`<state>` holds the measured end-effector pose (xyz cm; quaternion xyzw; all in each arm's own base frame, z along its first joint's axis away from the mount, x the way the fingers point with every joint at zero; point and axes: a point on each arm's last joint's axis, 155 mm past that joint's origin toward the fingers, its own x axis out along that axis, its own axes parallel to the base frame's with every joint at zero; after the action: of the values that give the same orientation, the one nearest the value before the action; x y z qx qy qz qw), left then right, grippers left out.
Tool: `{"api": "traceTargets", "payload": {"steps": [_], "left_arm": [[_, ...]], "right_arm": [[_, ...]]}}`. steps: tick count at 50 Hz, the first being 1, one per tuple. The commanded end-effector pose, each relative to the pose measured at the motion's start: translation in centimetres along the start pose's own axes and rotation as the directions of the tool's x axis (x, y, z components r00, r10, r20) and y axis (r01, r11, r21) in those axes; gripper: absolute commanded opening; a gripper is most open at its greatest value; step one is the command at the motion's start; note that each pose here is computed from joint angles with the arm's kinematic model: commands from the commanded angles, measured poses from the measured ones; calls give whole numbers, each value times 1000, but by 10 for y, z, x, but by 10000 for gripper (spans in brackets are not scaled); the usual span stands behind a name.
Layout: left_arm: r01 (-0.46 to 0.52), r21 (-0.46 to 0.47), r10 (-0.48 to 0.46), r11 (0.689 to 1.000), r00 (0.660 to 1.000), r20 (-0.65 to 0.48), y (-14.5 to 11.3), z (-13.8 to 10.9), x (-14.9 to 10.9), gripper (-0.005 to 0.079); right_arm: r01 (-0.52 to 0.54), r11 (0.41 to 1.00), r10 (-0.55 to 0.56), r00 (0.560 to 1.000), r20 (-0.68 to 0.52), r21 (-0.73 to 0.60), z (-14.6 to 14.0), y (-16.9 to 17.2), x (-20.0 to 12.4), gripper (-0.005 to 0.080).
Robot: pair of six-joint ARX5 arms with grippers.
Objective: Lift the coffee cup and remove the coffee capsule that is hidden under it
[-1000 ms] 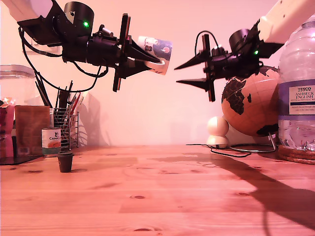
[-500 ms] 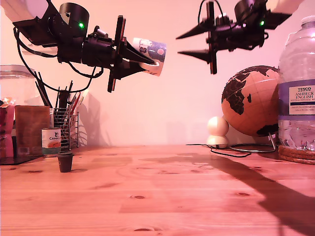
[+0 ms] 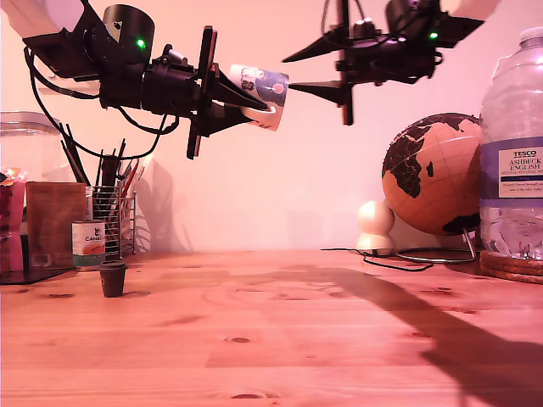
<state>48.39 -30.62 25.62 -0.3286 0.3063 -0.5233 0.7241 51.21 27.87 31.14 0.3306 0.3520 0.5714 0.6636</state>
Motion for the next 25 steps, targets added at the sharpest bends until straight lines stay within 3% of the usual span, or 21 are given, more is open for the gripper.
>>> {"api": "traceTargets", "payload": {"steps": [1,25], "left_arm": [[33,54,-33,998,999,-1,-14,3,5,-22],[53,52,-52,997,998,-26,-23,-7,15,-22]], "right_arm": [[-2,1000,2,1000,2,-20,0,6,0,304],[-15,999,15,1000,-23,-28,-8,12,15,280]]}}
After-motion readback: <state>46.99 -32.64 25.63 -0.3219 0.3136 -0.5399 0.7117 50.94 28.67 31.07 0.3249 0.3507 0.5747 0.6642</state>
